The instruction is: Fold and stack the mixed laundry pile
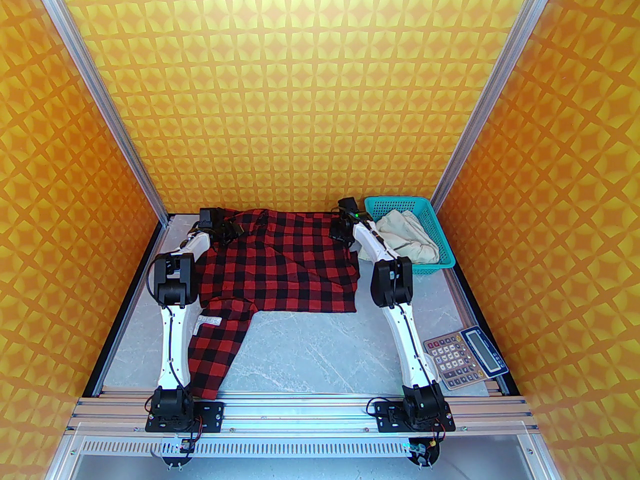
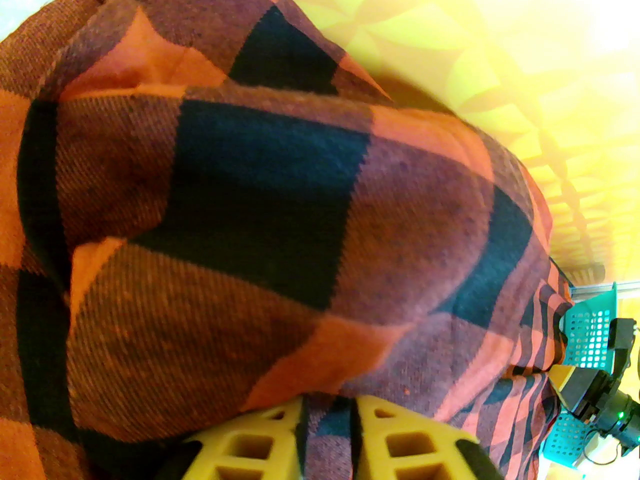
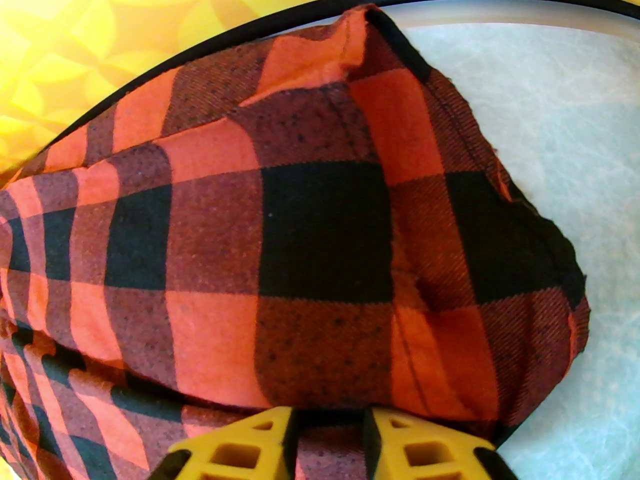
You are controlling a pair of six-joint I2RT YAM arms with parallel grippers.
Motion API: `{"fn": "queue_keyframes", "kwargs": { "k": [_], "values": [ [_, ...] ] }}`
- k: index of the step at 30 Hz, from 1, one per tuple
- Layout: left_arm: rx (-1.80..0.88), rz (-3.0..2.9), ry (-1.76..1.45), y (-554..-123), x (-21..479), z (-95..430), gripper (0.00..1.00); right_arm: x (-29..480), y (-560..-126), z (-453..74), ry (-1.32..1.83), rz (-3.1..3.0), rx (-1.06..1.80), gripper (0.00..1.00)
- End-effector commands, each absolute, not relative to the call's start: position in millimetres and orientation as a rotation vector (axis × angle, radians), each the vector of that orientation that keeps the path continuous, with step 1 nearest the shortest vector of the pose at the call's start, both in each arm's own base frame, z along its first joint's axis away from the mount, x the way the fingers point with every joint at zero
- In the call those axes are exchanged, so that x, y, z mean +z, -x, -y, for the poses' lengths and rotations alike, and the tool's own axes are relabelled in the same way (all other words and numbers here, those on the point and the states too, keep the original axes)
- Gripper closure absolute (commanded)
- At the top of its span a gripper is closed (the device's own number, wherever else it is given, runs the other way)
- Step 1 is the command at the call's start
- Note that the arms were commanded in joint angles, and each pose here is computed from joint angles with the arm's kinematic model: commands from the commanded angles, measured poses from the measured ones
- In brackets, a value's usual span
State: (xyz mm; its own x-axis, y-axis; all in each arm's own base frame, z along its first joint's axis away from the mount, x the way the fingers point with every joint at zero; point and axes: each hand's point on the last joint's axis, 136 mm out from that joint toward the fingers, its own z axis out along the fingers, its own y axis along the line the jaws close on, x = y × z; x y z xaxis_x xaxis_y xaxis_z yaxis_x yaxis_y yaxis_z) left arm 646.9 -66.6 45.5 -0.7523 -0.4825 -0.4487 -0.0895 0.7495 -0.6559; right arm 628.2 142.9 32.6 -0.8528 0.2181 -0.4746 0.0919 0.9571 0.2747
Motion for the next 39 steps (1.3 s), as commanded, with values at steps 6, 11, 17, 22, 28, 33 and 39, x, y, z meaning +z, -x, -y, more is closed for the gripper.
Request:
{"fn": "queue_keyframes", "kwargs": {
  "k": [6, 11, 17, 22, 28, 33, 39],
  "values": [
    [-0.753, -2.241, 0.232, -567, 175, 76, 0.59, 167, -568, -140, -0.23, -2.426, 0.424, 0.65],
    [-0.586, -2.339, 0.341, -469, 154, 53, 0.48, 170, -490, -142, -0.228, -2.449, 0.49, 0.61],
    [-0.492, -2.43, 0.486, -368, 120, 35, 0.35, 118, -391, -115, -0.221, -2.57, 0.416, 0.56],
    [-0.478, -2.464, 0.573, -325, 99, 26, 0.29, 67, -334, -107, -0.26, -2.717, 0.429, 0.51],
    [-0.511, -2.517, 0.598, -321, 70, 30, 0.27, 36, -316, -119, -0.352, -2.75, 0.576, 0.49],
    [-0.536, -2.552, 0.645, -317, 46, 30, 0.25, 27, -323, -134, -0.377, -2.771, 0.683, 0.49],
    [-0.599, -2.542, 0.672, -307, 45, 37, 0.37, 14, -332, -134, -0.402, -2.79, 0.657, 0.49]
  ]
}}
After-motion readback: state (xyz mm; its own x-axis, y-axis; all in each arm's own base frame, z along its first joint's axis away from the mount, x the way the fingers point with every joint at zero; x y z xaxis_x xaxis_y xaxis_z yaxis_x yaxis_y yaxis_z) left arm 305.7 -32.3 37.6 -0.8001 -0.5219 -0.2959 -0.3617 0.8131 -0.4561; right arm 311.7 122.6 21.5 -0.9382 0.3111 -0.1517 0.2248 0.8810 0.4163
